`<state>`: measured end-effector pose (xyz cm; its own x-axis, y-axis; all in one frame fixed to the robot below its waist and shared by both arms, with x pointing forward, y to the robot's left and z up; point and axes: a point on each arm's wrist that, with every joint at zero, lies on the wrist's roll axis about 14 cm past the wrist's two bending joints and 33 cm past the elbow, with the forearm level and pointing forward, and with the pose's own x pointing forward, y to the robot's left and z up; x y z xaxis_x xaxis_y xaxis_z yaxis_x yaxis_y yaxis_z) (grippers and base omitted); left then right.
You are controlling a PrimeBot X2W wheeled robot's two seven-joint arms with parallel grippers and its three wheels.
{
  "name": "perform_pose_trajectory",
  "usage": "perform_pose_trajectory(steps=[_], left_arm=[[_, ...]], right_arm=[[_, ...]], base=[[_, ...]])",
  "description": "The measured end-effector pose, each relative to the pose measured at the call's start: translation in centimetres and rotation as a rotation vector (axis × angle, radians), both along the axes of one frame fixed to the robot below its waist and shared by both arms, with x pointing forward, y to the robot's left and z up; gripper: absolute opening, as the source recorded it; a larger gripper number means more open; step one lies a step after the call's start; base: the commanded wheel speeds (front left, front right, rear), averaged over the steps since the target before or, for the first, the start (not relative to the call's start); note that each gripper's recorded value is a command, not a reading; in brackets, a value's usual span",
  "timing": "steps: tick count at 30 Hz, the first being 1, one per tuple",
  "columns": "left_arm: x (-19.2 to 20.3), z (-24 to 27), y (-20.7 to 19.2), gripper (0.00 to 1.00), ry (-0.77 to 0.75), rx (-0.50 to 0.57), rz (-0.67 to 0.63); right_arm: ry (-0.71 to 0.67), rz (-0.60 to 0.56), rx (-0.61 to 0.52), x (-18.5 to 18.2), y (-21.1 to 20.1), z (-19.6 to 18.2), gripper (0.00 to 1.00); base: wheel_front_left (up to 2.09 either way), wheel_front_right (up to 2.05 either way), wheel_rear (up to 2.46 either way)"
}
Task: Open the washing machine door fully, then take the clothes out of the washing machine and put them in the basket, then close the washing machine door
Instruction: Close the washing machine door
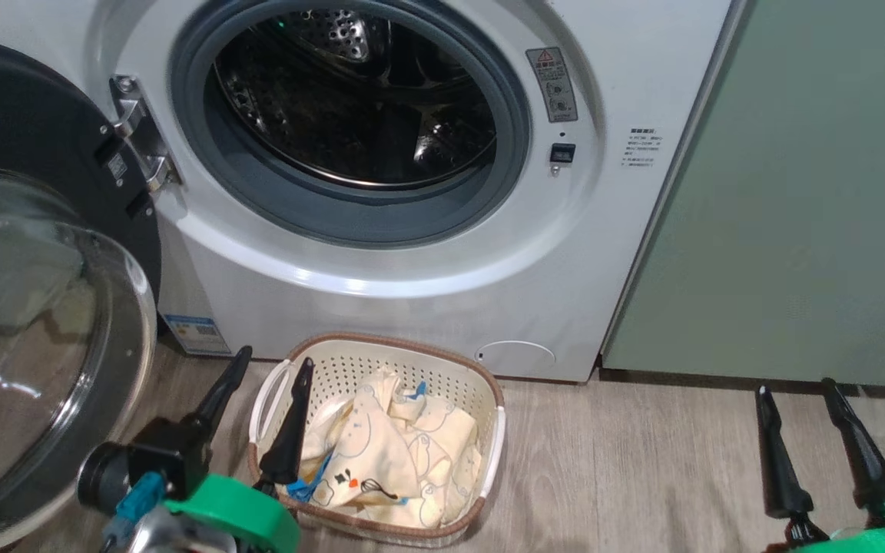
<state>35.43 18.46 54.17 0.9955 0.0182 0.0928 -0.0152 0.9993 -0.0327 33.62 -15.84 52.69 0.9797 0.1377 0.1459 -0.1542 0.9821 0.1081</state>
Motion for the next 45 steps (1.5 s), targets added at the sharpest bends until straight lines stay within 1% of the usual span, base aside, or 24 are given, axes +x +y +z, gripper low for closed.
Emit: perform_pose_trajectory(steps=[7, 13, 22, 27, 32, 45], left_arm=[[-0.02, -0.04, -0.1, 1.0, 0.004, 0.008, -0.007], [-0.01, -0.05, 0.14, 1.0, 0.004, 0.009, 0.01], [0.07, 0.01, 0.24, 1.0, 0.003, 0.009, 0.018], [0.02, -0.04, -0.11, 1.0, 0.005, 0.003, 0.0], [-0.02, 0.0, -0.05, 1.0, 0.004, 0.007, 0.0], [0.02, 0.02, -0.09, 1.0, 0.003, 0.015, -0.007]], right_arm=[[-0.002, 0.0, 0.003, -0.02, 0.08, 0.05, 1.0], [-0.001, -0.001, 0.004, -0.02, 0.06, 0.05, 1.0], [-0.002, -0.001, 0.004, 0.0, 0.07, 0.06, 1.0], [-0.001, 0.0, 0.004, 0.01, 0.11, 0.05, 1.0], [-0.002, 0.001, 0.005, 0.01, 0.14, 0.06, 1.0], [0.003, -0.001, 0.009, 0.0, 0.13, -0.1, 1.0]], base=[[-0.04, 0.04, 0.0], [-0.69, 0.69, 0.0], [-1.64, 1.64, 0.0], [-1.84, 1.84, 0.0], [-1.16, 1.16, 0.0], [-0.19, 0.19, 0.0]])
